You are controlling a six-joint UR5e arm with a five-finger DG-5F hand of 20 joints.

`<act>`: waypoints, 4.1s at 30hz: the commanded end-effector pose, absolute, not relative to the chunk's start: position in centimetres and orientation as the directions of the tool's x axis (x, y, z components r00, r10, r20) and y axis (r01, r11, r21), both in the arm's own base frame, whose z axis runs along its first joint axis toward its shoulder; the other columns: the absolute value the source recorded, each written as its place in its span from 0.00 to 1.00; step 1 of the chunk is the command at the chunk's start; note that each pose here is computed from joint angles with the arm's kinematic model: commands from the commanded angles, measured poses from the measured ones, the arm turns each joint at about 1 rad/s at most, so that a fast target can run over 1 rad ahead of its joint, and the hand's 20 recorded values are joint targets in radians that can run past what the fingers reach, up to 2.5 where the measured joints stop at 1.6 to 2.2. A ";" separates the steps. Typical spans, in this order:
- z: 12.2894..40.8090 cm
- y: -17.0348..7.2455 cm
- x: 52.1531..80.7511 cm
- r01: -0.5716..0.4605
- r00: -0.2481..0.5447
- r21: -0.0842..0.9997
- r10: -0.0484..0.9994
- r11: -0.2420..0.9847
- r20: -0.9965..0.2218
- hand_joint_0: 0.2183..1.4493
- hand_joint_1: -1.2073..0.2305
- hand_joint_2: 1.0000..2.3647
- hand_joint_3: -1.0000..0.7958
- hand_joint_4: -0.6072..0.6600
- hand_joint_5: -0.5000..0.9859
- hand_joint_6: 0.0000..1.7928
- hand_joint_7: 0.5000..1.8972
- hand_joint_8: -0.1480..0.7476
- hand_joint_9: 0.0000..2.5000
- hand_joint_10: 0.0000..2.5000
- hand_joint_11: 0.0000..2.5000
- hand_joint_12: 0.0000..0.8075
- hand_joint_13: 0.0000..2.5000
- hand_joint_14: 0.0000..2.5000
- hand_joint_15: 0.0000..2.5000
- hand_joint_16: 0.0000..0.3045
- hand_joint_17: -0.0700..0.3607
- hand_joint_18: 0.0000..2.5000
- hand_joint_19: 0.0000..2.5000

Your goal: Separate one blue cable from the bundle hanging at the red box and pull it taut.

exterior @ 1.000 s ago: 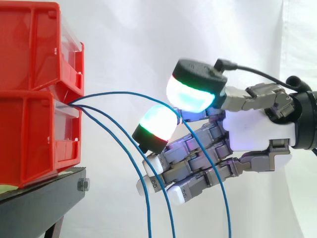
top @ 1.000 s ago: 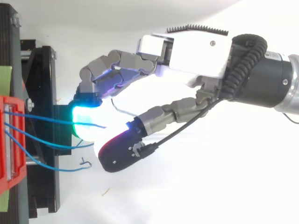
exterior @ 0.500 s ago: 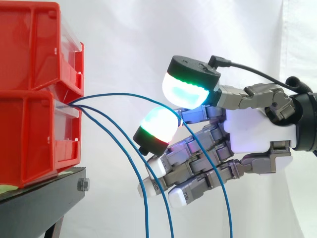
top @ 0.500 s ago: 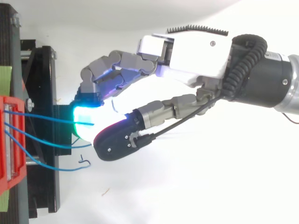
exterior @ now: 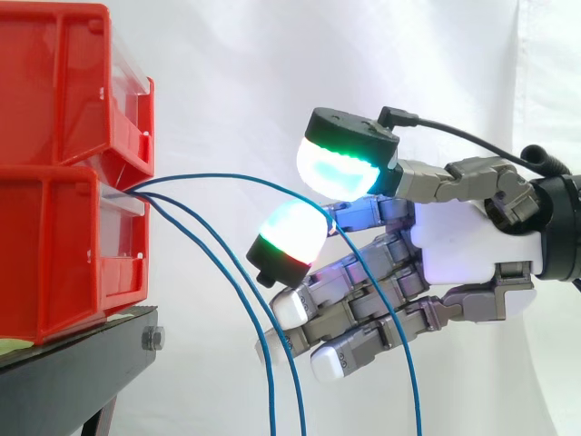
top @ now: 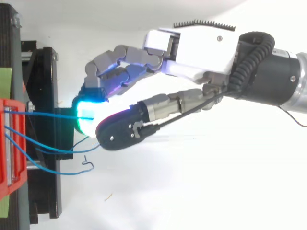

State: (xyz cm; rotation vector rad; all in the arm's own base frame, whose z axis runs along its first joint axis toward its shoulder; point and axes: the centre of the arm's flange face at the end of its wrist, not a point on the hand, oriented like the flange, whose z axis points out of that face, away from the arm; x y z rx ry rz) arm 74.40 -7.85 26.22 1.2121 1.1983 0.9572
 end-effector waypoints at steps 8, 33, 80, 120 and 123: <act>25.5 -8.7 73.8 0.102 0.213 0.992 0.972 0.077 -0.097 0.30 0.43 0.01 0.44 0.57 0.21 0.46 0.44 0.53 0.30 0.01 0.26 0.48 0.21 0.00 0.11 0.17 0.44 0.23 0.15; 25.2 -7.8 73.3 0.128 0.251 0.992 0.967 0.012 -0.044 0.30 0.36 0.01 0.37 0.55 0.20 0.49 0.37 0.50 0.31 0.01 0.30 0.45 0.23 0.01 0.12 0.16 0.41 0.24 0.17; 22.2 -6.7 72.3 0.095 0.244 0.990 0.966 -0.108 0.082 0.37 0.31 0.01 0.49 0.33 0.20 0.52 0.51 0.50 0.44 0.01 0.47 0.45 0.33 0.01 0.20 0.15 0.40 0.29 0.17; 21.1 -6.0 71.4 0.201 0.117 0.977 0.992 -0.074 0.051 0.39 0.29 0.01 0.47 0.35 0.21 0.51 0.49 0.47 0.53 0.17 0.66 0.43 0.47 0.40 0.62 0.12 0.36 0.55 0.68; 21.3 -6.0 71.4 0.200 0.117 0.977 0.992 -0.075 0.052 0.39 0.29 0.01 0.47 0.35 0.21 0.51 0.49 0.48 0.52 0.24 0.65 0.43 0.46 0.45 0.62 0.12 0.35 0.55 0.70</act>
